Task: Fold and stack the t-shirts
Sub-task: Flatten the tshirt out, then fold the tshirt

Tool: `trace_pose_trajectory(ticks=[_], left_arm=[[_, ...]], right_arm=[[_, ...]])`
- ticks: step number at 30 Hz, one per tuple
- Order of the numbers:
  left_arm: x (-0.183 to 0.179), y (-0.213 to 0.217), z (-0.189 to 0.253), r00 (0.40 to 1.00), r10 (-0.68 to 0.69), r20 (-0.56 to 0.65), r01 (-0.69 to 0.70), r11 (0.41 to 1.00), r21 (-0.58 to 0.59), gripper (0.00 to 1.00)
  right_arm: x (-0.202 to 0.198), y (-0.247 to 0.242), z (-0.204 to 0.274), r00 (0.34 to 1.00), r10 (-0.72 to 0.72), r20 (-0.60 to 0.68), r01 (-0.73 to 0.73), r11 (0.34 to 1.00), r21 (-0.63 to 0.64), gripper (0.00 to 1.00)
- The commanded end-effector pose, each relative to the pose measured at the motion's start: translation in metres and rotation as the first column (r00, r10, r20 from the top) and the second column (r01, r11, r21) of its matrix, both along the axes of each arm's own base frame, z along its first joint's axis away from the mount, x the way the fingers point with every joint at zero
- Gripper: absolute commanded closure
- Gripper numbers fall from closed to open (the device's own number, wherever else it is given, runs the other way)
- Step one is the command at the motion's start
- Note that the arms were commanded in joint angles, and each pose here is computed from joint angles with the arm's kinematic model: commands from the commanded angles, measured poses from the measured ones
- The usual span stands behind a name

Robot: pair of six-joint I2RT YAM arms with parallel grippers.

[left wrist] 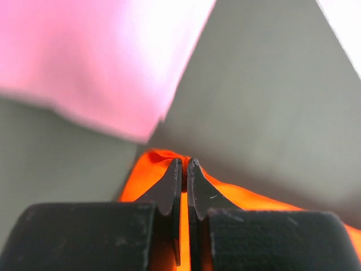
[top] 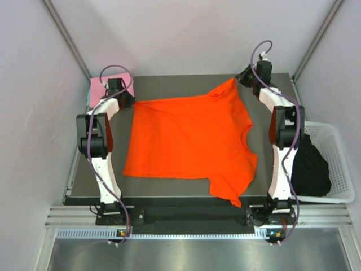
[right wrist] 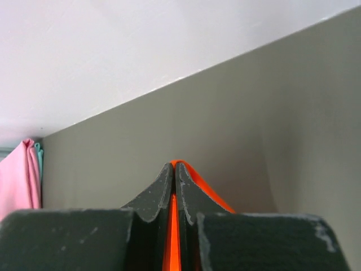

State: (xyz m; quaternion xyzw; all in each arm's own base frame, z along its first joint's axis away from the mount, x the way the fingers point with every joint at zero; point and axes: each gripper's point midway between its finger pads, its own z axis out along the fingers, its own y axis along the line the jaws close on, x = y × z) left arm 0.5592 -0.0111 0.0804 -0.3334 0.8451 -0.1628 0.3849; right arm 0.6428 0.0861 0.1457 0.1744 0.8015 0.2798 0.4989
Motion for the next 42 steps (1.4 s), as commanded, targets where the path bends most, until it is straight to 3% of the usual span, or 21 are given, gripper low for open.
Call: trace_pose_trajectory(ticks=[1, 6, 8, 18, 27, 32, 38, 42], left_arm=[[0.045, 0.007, 0.051, 0.981, -0.063, 0.183, 0.07, 0.997, -0.032, 1.0], [0.042, 0.005, 0.046, 0.984, -0.119, 0.133, 0.127, 0.99, -0.057, 1.0], [0.033, 0.007, 0.047, 0.986, -0.13, 0.104, 0.135, 0.99, -0.04, 1.0], [-0.028, 0.005, 0.04, 0.983, -0.182, -0.038, 0.182, 0.983, 0.001, 1.0], [-0.075, 0.008, 0.014, 0.952, -0.204, -0.226, 0.212, 0.977, 0.009, 1.0], [-0.09, 0.013, 0.008, 0.946, -0.191, -0.261, 0.209, 0.977, 0.042, 1.0], [-0.106, 0.015, 0.001, 0.933, -0.193, -0.305, 0.217, 0.975, 0.047, 1.0], [-0.111, 0.014, -0.001, 0.929, -0.198, -0.312, 0.223, 0.974, 0.046, 1.0]], right_arm=[[0.026, 0.016, 0.042, 0.995, 0.018, 0.098, -0.023, 0.998, 0.054, 1.0], [0.009, 0.005, 0.017, 0.999, -0.041, 0.002, 0.041, 0.998, 0.049, 1.0], [-0.004, -0.004, 0.037, 0.997, -0.068, 0.023, 0.067, 0.997, 0.047, 1.0], [-0.112, -0.023, 0.046, 0.99, -0.117, -0.079, 0.118, 0.993, 0.01, 1.0], [-0.195, -0.025, 0.012, 0.97, -0.108, -0.217, 0.103, 0.994, -0.037, 1.0], [-0.237, -0.022, -0.029, 0.947, -0.096, -0.305, 0.094, 0.995, -0.022, 1.0], [-0.265, -0.018, -0.057, 0.932, -0.063, -0.358, 0.06, 0.998, -0.02, 1.0], [-0.27, -0.013, -0.05, 0.937, -0.038, -0.346, 0.043, 0.999, 0.006, 1.0]])
